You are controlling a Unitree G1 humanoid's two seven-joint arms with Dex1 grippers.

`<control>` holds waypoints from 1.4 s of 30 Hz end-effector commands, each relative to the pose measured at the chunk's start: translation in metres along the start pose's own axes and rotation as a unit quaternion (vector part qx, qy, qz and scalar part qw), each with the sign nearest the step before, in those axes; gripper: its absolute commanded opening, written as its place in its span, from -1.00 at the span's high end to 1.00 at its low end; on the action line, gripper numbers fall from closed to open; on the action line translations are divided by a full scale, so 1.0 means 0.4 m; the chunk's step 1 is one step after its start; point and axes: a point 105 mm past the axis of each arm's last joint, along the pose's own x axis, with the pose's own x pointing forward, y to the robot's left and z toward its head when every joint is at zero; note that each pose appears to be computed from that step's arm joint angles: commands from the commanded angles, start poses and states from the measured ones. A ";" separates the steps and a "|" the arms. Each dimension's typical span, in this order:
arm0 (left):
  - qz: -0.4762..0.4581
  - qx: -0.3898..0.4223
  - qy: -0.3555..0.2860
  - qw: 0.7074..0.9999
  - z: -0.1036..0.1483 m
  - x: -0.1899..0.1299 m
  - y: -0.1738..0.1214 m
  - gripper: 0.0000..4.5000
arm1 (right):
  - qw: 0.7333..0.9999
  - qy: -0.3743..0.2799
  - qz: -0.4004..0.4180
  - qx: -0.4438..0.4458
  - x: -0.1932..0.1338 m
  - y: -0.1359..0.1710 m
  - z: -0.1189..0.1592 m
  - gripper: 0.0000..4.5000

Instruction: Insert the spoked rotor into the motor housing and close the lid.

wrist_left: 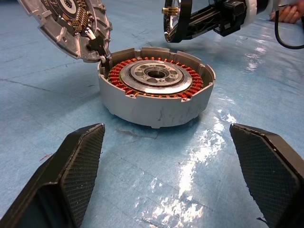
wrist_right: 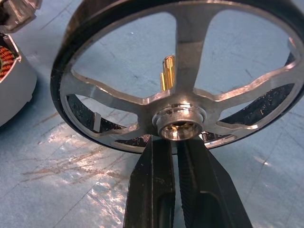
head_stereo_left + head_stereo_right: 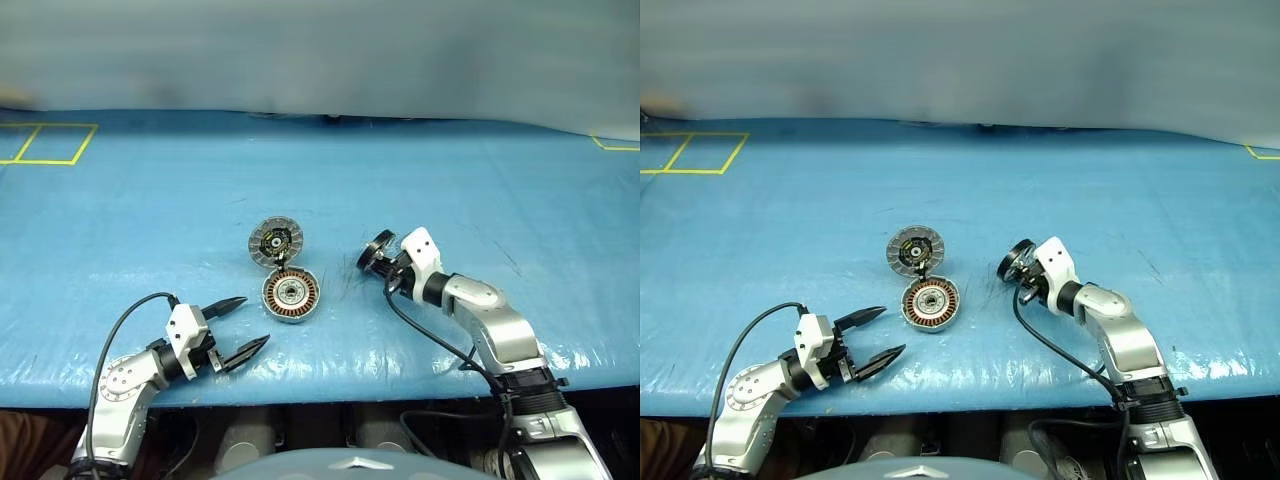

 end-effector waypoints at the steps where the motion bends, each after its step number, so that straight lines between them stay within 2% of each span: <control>1: -0.001 0.009 -0.006 1.000 0.011 0.001 0.002 -1.00 | 0.995 -0.013 0.024 -0.098 -0.020 0.013 0.065 0.99; 3: -0.002 0.008 -0.007 1.000 0.012 0.001 0.001 -1.00 | 0.986 0.012 0.048 -0.156 -0.030 0.032 0.064 0.99; 7: -0.005 0.006 -0.009 1.000 0.013 0.004 -0.001 -1.00 | 0.971 0.021 0.094 -0.218 -0.038 0.073 0.085 0.99; 13: -0.010 0.004 -0.009 1.000 0.012 0.009 -0.001 -1.00 | 0.918 0.036 0.156 -0.364 -0.018 0.134 0.127 0.99; 18: -0.012 0.004 -0.009 1.000 0.011 0.014 -0.001 -1.00 | 0.880 0.033 0.185 -0.435 0.010 0.169 0.152 0.99; 23: -0.010 0.001 -0.010 1.000 0.007 0.015 -0.004 -1.00 | 0.858 0.030 0.200 -0.472 0.029 0.187 0.165 0.99; 35: -0.008 -0.006 -0.010 1.000 -0.002 0.017 -0.009 -1.00 | 0.830 0.035 0.222 -0.511 0.056 0.203 0.170 0.99; 42: -0.009 -0.009 -0.013 1.000 -0.003 0.021 -0.012 -1.00 | 0.828 0.018 0.223 -0.514 0.067 0.222 0.197 0.99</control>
